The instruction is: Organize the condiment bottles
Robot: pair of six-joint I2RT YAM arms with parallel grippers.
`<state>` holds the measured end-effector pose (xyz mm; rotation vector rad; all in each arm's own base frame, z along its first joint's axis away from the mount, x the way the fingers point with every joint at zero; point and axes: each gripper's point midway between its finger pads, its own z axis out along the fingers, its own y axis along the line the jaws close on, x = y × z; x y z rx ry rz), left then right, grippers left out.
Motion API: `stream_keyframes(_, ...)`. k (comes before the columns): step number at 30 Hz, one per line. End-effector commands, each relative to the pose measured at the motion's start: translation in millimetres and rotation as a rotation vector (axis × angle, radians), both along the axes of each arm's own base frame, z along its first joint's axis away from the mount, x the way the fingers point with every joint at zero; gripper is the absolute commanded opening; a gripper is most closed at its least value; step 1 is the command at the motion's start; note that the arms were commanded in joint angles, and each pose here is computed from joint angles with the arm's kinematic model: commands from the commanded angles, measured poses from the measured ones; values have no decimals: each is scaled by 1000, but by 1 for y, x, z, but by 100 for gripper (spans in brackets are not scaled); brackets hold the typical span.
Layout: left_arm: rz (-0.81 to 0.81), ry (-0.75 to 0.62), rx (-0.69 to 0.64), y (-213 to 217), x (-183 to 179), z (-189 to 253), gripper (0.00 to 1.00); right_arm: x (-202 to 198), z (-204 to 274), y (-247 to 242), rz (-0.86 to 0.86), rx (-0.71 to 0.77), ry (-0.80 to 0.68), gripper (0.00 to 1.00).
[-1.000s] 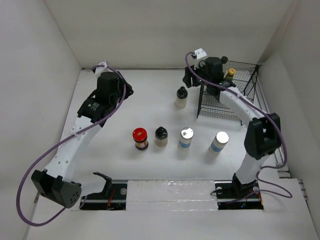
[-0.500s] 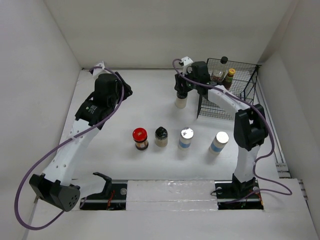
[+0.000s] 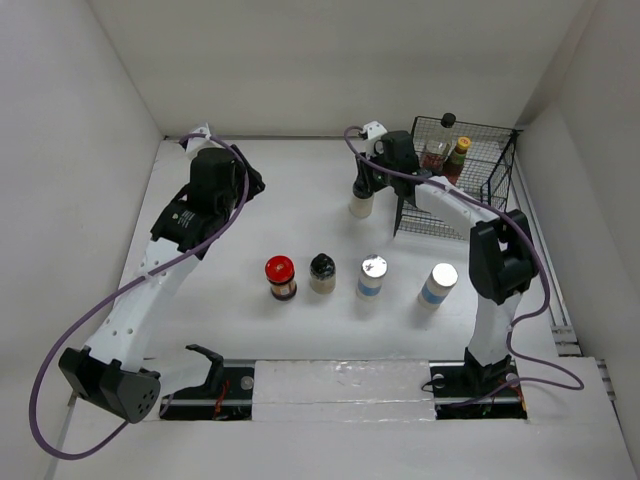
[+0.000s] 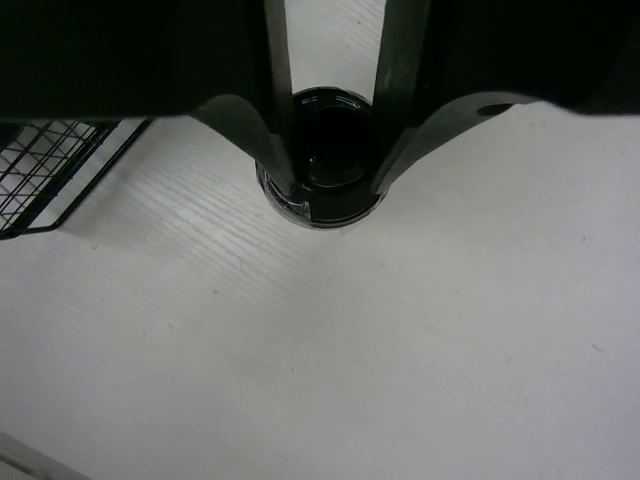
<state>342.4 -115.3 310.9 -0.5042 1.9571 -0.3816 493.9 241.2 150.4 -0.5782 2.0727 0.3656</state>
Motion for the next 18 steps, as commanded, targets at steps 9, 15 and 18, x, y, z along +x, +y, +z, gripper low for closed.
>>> stream_keyframes(9, 10, -50, 0, 5, -4, 14, 46, 2, 155, -5, -8, 183, -288, 3)
stream_keyframes(15, 10, -50, 0, 4, -2, 15, 46, -36, 316, -68, -48, 285, -558, 1)
stream_keyframes(18, 9, -42, 4, 3, -1, 12, 46, -41, 345, -110, -110, 281, -597, 0)
